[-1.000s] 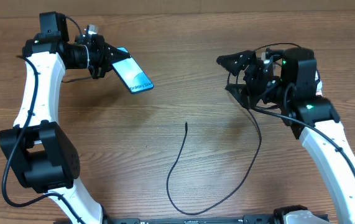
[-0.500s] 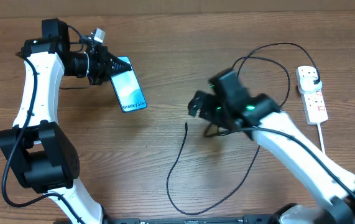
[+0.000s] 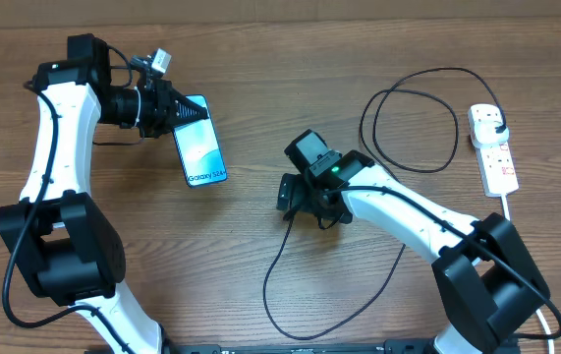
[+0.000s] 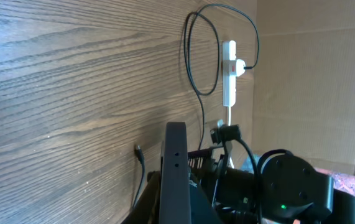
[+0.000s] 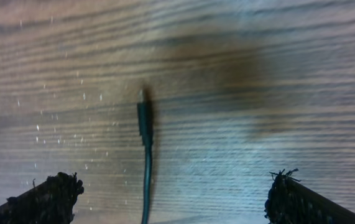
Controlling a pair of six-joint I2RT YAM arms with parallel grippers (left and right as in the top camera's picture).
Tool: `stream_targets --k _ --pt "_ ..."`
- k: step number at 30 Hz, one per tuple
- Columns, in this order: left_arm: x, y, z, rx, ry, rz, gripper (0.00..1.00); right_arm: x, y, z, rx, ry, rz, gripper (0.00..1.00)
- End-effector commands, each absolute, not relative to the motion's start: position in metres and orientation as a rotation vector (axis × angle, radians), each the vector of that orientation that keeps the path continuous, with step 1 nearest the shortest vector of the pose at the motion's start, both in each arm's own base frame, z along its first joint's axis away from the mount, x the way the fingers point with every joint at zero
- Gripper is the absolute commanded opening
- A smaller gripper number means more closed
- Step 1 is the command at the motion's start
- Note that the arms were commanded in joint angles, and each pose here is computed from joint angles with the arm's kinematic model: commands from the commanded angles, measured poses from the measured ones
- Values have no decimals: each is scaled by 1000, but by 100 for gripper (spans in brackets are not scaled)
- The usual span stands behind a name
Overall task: Plug charger to phone and switch on socket
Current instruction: 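Lower the right gripper onto the cable's USB-C plug and grasp it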
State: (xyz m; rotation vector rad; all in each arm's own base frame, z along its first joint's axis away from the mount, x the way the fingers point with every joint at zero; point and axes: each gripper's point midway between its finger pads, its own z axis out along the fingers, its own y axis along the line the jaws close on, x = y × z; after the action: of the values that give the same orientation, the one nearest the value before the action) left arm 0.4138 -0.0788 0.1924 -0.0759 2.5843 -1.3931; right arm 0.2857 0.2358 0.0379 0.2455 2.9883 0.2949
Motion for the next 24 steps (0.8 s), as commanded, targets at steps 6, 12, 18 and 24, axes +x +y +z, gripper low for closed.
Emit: stream_targets --k 6,12,18,24 --pt "416 -52 223 -83 2420 -1463 4 284 243 44 199 3003 289 99" --pt "415 -50 224 -101 2419 -1475 4 292 241 44 184 3072 124 99" --pt "411 -51 223 -73 2425 -1472 4 292 240 26 215 3106 68 99" --pt "410 -51 223 -74 2425 -1475 4 292 243 9 182 3130 55 100"
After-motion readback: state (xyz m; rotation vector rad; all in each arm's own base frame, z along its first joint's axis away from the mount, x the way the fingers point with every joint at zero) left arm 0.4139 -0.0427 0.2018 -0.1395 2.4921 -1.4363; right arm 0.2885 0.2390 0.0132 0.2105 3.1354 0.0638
